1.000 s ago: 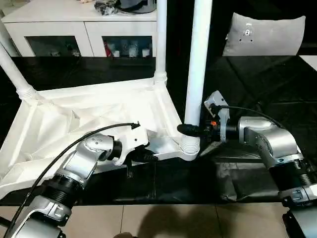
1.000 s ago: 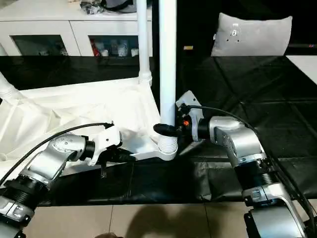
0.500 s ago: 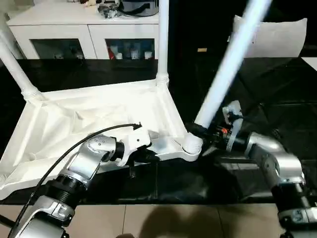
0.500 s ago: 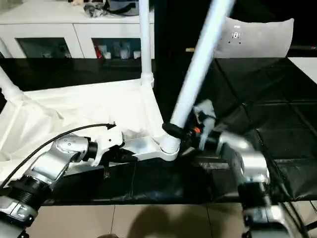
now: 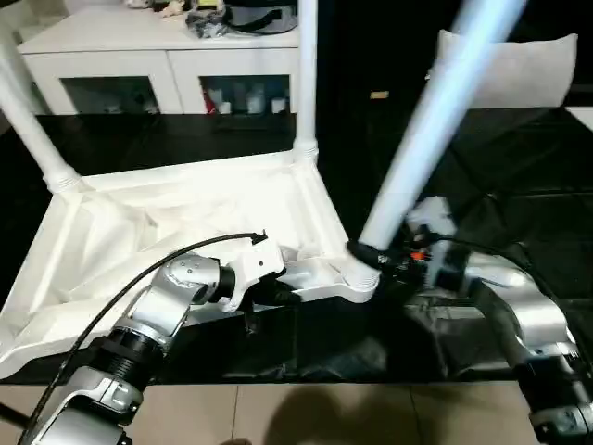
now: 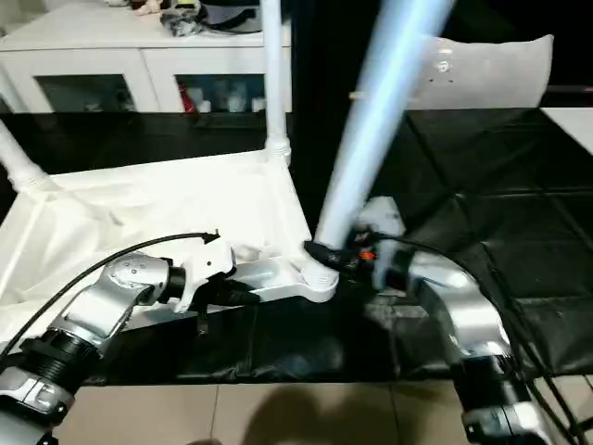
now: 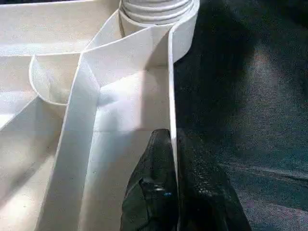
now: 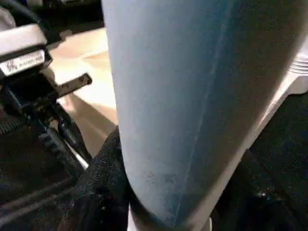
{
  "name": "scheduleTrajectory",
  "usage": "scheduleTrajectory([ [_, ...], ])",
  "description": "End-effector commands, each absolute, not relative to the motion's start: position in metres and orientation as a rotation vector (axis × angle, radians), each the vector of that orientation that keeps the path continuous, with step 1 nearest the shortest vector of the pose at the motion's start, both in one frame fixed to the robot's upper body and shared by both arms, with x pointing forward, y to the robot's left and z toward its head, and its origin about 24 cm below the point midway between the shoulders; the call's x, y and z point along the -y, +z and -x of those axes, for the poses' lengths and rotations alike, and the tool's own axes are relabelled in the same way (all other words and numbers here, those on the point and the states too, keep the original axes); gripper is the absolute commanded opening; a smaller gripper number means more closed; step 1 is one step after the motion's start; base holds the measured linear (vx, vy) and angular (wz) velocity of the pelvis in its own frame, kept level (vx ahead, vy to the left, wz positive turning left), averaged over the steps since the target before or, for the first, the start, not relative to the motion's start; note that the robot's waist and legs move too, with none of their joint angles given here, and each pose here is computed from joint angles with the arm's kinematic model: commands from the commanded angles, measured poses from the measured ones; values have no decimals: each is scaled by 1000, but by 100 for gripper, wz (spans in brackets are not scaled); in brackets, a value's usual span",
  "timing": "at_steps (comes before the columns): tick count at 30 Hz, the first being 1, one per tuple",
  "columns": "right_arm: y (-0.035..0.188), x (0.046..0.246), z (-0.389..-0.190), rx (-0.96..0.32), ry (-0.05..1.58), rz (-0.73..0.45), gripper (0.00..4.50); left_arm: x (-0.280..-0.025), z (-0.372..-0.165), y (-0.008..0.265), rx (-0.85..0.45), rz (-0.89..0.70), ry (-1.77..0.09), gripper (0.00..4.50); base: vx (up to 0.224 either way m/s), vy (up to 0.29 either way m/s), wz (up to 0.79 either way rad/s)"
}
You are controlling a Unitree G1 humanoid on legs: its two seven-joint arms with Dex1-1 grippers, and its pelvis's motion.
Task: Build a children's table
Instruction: Insert table leg to table base, then rotate leg to tighten
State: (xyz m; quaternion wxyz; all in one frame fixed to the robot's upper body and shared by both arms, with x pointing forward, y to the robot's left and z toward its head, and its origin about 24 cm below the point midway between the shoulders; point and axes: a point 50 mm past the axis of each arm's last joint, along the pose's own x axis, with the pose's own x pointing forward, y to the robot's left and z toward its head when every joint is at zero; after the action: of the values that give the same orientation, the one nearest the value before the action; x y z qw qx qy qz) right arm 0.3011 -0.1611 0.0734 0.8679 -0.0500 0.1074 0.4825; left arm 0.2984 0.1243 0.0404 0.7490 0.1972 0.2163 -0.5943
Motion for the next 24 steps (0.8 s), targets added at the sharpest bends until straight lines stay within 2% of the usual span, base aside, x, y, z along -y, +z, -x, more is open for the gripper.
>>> scheduleTrajectory([
  [1, 44, 169, -295, -409, 999, 154, 186, -119, -298, 44, -463, -475, -1365, 0, 0, 0, 0],
  [8, 38, 159, -291, -429, 1058, 164, 186, -124, -308, 50, -469, -516, -1344, 0, 0, 0, 0],
  [17, 34, 155, -286, -433, 1053, 136, 186, -128, -316, 53, -476, -525, -1319, 0, 0, 0, 0],
  [20, 32, 153, -294, -444, 851, 72, 186, -126, -311, 51, -493, -412, -1247, 0, 0, 0, 0],
  [21, 32, 153, -294, -444, 851, 72, 186, -126, -311, 51, -493, -412, -1247, 0, 0, 0, 0],
  [24, 30, 147, -299, -446, 712, 44, 186, -118, -306, 48, -515, -328, -1144, 0, 0, 0, 0],
])
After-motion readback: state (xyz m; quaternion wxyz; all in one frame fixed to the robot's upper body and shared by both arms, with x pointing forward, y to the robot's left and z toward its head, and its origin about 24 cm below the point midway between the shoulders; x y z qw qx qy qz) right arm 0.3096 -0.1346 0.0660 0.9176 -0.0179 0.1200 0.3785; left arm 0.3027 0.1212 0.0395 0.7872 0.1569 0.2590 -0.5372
